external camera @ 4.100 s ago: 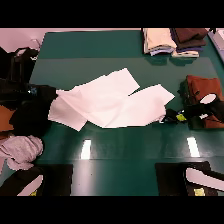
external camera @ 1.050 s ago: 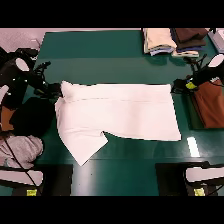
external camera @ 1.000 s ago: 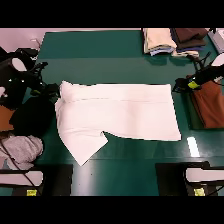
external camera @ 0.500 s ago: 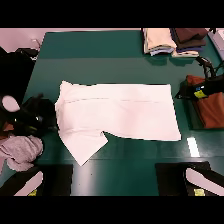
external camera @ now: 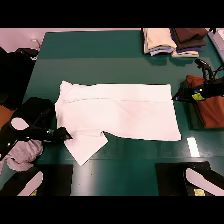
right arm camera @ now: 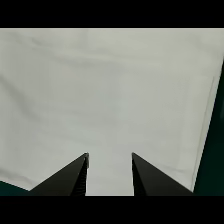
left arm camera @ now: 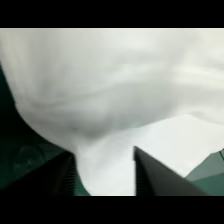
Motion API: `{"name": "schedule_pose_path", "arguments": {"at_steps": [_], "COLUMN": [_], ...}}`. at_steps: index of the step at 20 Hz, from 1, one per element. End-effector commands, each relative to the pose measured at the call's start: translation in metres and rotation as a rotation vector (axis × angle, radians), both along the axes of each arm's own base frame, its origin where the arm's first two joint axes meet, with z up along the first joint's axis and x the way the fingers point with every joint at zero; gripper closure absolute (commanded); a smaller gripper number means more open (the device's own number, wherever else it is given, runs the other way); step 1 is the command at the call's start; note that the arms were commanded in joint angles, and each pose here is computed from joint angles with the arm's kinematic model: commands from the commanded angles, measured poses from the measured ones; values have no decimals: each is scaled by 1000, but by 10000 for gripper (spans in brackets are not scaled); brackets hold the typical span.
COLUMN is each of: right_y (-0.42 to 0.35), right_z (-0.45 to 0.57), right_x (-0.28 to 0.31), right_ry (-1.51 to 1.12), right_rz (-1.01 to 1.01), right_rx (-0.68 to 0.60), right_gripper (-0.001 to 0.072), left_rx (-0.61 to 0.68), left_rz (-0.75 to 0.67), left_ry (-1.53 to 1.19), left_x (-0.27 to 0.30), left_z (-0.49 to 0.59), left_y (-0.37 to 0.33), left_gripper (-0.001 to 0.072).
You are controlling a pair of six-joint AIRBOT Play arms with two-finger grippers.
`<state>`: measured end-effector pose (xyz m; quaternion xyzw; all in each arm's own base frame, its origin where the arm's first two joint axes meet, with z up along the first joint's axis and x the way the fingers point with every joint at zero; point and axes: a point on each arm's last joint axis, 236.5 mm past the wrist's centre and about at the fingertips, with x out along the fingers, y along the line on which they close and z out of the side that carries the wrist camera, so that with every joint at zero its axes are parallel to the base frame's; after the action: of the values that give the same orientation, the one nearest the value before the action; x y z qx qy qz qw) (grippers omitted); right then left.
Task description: Fold the shirts.
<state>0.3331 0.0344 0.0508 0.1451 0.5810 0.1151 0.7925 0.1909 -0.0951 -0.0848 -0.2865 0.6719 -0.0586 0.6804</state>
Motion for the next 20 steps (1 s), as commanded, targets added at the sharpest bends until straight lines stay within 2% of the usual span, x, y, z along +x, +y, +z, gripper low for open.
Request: {"name": "schedule_pose_path", "arguments": {"at_steps": [1,2,5,7,8,9,12,14,18,20], "right_y": [0,-4,-28,-60,-75,-82,-73,-56,-29,-18], "right_z": [-2,-4,-24,-57,-75,-89,-122,-132,-150,-154], "right_x": [-8,-14,-44,-85,-110,-132,-162,-154,-144,-143], "right_ry": [32,57,154,265,333,394,487,471,510,522], "right_rz": [11,8,-61,-148,-200,-251,-370,-374,-301,-240], "right_rx": [0,3,16,-37,-52,-35,120,219,262,240], "right_gripper": [387,387,387,385,297,151,146,226,251,477], "left_rx": [-51,-47,-38,-30,-26,-26,-20,-14,-4,4], "left_rz": [40,16,-57,-87,-103,-108,-115,-110,-93,-109], "left_ry": [-57,-67,-91,-112,-131,-138,-152,-161,-186,-169], "left_x": [13,14,21,26,30,32,35,37,45,39], "left_z": [1,5,26,38,43,45,48,48,48,46], "left_y": [-10,-9,-9,-7,-7,-7,-6,-5,-3,-1], "left_gripper": [600,687,688,688,688,688,688,687,687,687]}}
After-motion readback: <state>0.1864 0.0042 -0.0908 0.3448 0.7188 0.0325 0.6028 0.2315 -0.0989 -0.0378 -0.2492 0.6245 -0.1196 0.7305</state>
